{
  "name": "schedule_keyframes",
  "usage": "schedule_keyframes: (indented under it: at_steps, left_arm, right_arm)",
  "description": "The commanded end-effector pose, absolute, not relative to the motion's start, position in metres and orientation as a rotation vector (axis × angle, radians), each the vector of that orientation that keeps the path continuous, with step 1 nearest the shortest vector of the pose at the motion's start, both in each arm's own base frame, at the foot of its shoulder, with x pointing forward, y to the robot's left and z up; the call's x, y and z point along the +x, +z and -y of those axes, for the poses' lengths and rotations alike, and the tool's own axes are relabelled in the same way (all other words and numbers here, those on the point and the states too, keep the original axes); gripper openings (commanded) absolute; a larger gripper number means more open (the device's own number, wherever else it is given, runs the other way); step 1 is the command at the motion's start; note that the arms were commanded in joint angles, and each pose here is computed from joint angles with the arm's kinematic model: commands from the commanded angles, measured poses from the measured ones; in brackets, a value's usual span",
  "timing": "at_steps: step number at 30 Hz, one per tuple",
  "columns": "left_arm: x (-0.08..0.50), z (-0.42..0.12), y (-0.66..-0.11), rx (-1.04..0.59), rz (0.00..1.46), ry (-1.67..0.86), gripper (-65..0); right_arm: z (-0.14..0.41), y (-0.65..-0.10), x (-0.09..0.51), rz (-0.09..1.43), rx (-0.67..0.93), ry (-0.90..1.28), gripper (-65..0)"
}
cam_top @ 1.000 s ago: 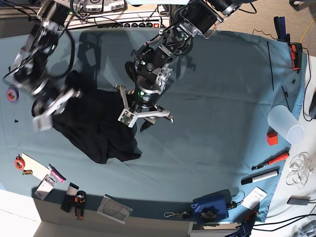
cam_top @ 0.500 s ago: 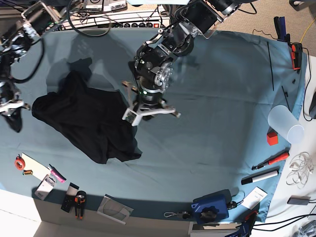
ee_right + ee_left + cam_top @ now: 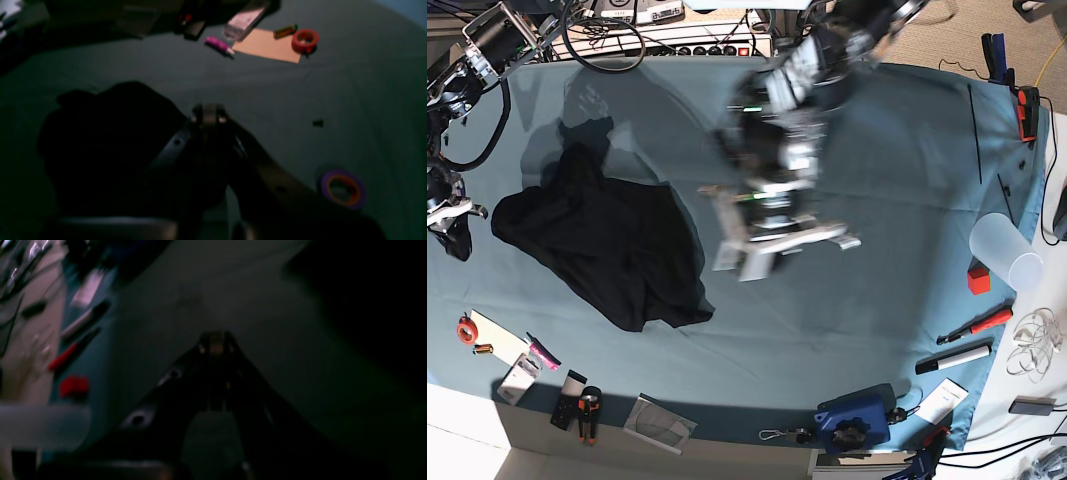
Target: Layout the t-shirt on the table in an organized manner, then fold the t-shirt properly
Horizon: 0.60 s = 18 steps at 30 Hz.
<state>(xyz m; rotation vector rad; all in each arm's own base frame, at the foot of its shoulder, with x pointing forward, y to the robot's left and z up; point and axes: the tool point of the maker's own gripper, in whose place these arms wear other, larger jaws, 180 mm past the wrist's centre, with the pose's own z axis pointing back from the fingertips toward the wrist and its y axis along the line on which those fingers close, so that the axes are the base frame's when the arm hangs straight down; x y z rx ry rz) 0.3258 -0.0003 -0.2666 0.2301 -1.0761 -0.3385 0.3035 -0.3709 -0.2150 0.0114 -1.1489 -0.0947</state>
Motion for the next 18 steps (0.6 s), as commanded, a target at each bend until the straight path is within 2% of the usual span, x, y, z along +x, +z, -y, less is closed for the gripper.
schedule_keyframes:
  at_steps: [1, 5, 10, 13, 18]
  left_arm:
    - [0.33, -0.012, -0.253, 0.243, 1.12, -0.302, -65.0]
    - [0.318, -0.062, -0.264, 0.186, 1.06, -0.209, -65.0]
    - [0.29, -0.091, -0.258, 0.074, 1.04, -0.168, -65.0]
    - [0.272, -0.106, -0.251, 0.083, 1.05, -0.135, -65.0]
    - [0.243, -0.13, -0.279, 0.118, 0.941, -0.088, -65.0]
  right_arm:
    - [0.375, -0.194, 0.306, 1.205, -0.012, -0.065, -65.0]
    - [0.38, -0.196, 0.301, 1.179, -0.036, -0.051, -65.0]
    - [0.371, -0.2, 0.293, 1.125, -0.007, 0.022, -65.0]
    - [0.356, -0.198, 0.286, 1.112, 0.022, 0.087, -65.0]
    - [0.331, -0.199, 0.267, 1.065, 0.0, 0.194, -65.0]
